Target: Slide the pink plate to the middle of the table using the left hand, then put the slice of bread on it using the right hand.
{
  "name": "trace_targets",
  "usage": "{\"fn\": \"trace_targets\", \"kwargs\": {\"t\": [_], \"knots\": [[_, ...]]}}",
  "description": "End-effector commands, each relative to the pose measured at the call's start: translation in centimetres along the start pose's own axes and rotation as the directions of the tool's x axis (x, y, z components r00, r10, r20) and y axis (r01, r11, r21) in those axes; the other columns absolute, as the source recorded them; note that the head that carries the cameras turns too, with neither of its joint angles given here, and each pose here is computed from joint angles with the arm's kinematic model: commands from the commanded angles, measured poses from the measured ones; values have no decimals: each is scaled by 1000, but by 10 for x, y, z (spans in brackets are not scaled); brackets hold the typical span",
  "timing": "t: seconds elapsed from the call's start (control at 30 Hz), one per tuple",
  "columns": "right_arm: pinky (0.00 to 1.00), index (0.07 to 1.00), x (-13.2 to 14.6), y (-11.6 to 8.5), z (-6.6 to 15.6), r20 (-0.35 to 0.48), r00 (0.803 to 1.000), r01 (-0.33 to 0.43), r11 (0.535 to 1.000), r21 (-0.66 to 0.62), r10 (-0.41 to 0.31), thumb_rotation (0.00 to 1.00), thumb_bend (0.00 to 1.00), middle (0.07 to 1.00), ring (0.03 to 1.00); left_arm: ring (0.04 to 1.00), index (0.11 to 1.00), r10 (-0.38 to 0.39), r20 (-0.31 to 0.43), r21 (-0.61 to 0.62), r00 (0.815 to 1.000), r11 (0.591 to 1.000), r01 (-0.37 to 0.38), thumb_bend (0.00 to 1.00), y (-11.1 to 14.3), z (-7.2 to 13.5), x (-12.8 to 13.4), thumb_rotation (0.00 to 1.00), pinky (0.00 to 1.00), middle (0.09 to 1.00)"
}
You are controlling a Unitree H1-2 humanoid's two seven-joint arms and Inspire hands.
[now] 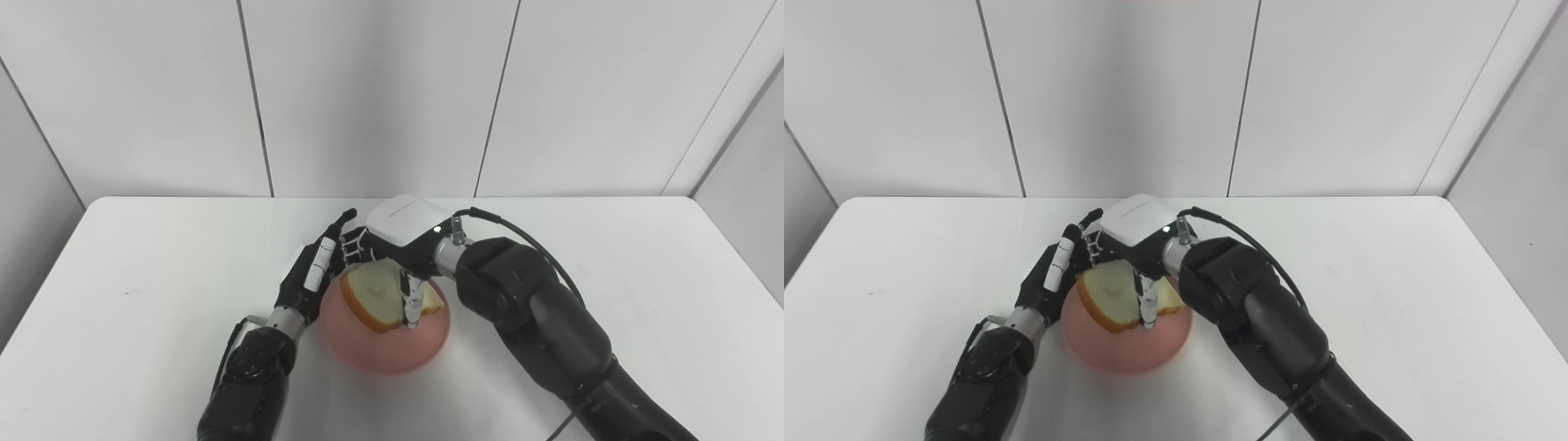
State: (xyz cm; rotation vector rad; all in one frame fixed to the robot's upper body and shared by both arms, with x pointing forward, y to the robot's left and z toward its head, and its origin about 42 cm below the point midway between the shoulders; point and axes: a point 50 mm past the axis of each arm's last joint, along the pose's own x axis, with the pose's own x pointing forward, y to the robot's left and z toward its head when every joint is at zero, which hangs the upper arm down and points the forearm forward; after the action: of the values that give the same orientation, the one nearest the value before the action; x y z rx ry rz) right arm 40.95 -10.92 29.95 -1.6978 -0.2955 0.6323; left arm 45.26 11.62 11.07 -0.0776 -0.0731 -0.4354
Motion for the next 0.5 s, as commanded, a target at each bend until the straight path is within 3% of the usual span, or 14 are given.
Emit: {"fn": "trace_targets", "kwargs": {"t": [0.0,0.03,0.2,0.3,0.47], "knots": [[178,484,4,-15,4,36,995,96,995,-27,-95,0,531,467,252,777,886,20,-131,-62,991,998,-28,801,-13,-48,-33,944,732,806],[182,498,6,-14,5,38,994,100,995,-26,-99,0,526,418,253,776,886,18,-130,-60,991,998,-26,802,-13,-48,-33,948,734,806],[186,503,15,-6,6,44,993,108,993,-39,-106,0,522,392,258,770,878,20,-130,-71,991,997,-29,777,-13,-49,-34,945,727,806],[175,485,18,-1,5,49,992,119,992,-43,-116,0,529,460,248,771,877,19,-133,-68,991,997,-28,780,-13,-49,-34,948,729,807],[192,484,23,6,3,51,991,127,990,-52,-125,0,530,470,265,778,880,17,-131,-69,991,997,-26,789,-13,-48,-33,952,734,815]]}}
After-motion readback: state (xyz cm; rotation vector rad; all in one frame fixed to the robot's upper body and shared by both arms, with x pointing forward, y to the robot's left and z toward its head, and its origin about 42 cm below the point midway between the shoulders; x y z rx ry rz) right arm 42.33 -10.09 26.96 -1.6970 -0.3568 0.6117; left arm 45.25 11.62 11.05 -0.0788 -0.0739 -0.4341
